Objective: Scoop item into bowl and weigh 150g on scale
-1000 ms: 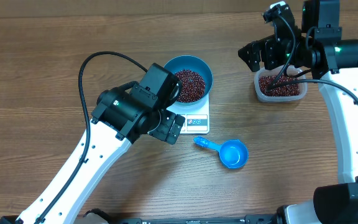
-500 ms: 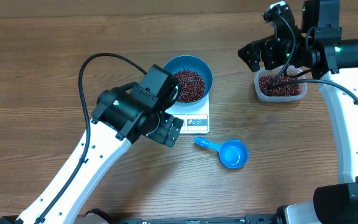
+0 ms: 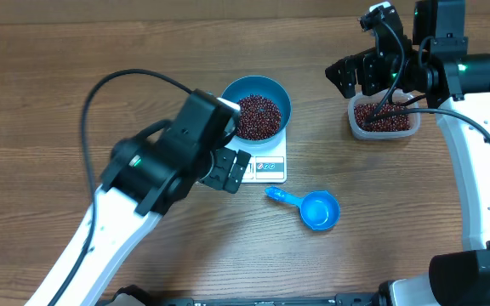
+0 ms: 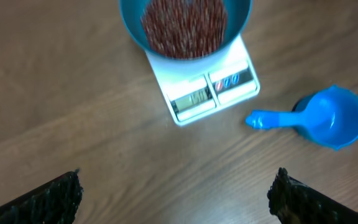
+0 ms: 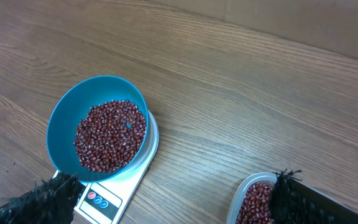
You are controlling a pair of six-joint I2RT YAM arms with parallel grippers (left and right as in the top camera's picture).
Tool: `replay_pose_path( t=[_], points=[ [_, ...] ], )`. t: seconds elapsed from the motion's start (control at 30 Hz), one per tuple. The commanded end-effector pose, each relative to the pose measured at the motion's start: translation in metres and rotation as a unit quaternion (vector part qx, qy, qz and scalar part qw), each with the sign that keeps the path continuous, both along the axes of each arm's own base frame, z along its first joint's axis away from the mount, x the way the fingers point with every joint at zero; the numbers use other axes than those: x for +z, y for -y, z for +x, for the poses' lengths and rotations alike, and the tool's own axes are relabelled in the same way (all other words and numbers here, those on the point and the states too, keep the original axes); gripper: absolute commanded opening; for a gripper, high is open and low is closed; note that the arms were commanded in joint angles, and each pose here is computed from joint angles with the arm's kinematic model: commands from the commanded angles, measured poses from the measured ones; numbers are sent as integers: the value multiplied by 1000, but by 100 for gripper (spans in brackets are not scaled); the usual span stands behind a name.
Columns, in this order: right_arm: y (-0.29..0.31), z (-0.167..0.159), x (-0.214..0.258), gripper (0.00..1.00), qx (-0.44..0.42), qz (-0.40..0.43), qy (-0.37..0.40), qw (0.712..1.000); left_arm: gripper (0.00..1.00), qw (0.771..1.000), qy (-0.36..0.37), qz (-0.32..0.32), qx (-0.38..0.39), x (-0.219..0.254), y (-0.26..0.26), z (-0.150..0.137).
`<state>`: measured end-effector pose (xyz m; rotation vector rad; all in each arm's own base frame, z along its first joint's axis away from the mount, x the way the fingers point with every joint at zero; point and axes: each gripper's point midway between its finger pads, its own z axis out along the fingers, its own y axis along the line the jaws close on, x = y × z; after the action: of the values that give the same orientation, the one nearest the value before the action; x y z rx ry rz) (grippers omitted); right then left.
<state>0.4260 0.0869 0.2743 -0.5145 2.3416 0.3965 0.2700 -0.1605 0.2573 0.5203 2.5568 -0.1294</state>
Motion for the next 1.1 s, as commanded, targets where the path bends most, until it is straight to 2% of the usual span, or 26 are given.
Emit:
replay_pose_path(
  t=[0.0, 0.13, 0.27, 0.5, 0.7, 0.8, 1.07],
  points=[
    [0, -3, 11, 100, 0, 5, 13, 1000, 100, 996, 79, -30, 31, 24, -21, -2],
    [0, -3, 11, 100, 0, 5, 13, 1000, 100, 981, 126, -96, 110, 12, -52, -2],
    [0, -3, 11, 100, 0, 5, 13, 1000, 100, 964, 173, -153, 130, -6, -74, -19],
    [0, -3, 11, 100, 0, 5, 13, 1000, 100, 922, 272, -212, 174, -32, -111, -60],
    [0, -3, 11, 100, 0, 5, 13, 1000, 100, 898, 295, -244, 216, -71, -125, -72],
    [0, -3, 11, 100, 0, 5, 13, 1000, 100, 897, 267, -270, 228, -97, -118, -67],
    [0, -3, 11, 100, 0, 5, 13, 1000, 100, 909, 232, -279, 205, -121, -104, -68]
  ],
)
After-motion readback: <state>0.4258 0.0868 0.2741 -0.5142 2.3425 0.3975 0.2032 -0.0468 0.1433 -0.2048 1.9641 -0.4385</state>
